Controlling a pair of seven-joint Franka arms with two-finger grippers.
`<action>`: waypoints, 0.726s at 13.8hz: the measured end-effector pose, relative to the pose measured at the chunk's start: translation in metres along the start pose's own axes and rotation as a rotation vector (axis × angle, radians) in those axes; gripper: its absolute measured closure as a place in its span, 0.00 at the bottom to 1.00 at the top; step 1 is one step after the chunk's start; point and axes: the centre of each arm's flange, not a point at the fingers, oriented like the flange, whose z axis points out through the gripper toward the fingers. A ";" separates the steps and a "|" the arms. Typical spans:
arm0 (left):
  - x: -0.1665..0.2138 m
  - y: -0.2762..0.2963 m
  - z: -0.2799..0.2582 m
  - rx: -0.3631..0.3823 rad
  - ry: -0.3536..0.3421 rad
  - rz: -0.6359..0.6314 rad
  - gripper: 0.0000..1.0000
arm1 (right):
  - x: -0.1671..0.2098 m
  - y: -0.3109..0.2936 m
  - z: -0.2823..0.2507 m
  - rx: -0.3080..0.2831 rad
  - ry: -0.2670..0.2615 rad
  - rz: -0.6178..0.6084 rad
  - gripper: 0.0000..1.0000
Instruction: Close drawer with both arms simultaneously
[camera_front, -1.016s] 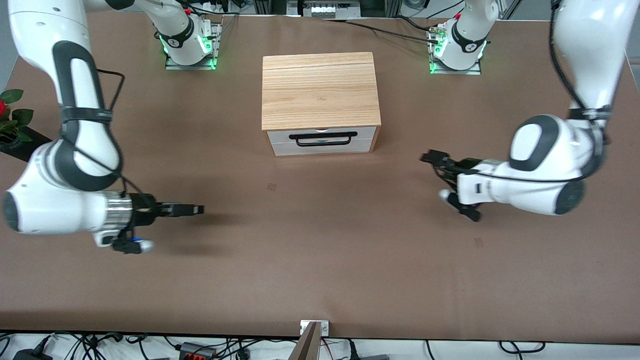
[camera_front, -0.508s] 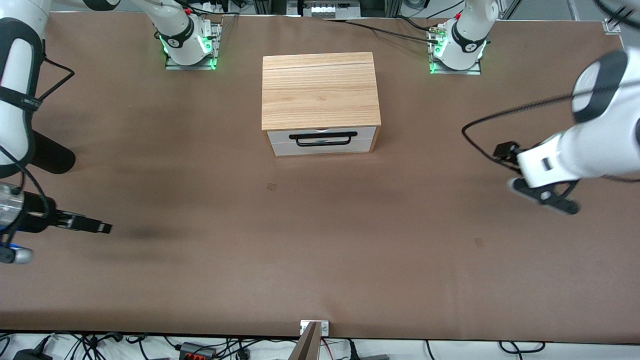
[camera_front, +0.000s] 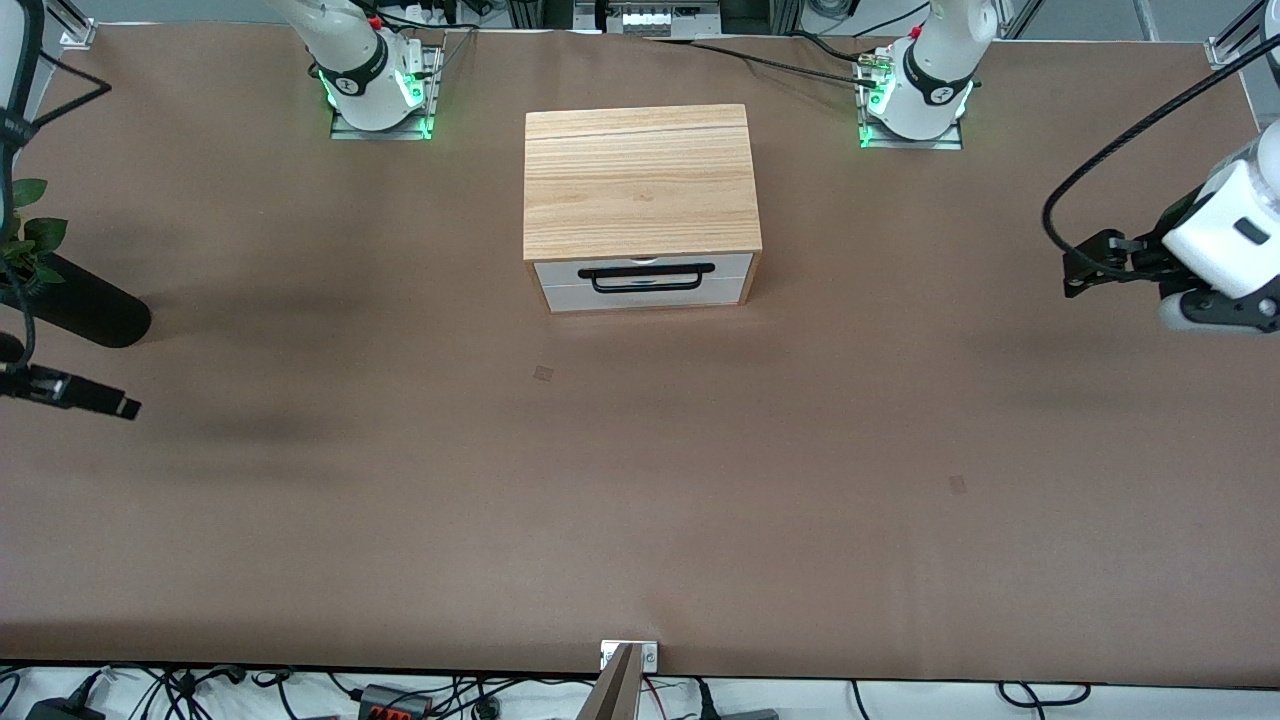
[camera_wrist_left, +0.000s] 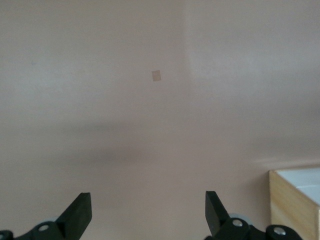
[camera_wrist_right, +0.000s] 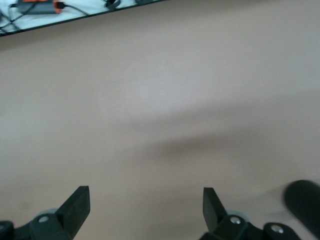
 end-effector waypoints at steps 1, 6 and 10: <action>-0.007 -0.008 0.004 -0.022 0.015 -0.024 0.00 | -0.008 0.000 -0.003 -0.011 0.020 -0.010 0.00; -0.030 -0.020 0.025 -0.038 0.041 -0.006 0.00 | -0.066 -0.018 -0.028 0.003 -0.098 -0.038 0.00; -0.032 -0.015 0.025 -0.034 0.037 0.007 0.00 | -0.088 -0.048 -0.025 -0.020 -0.068 0.108 0.00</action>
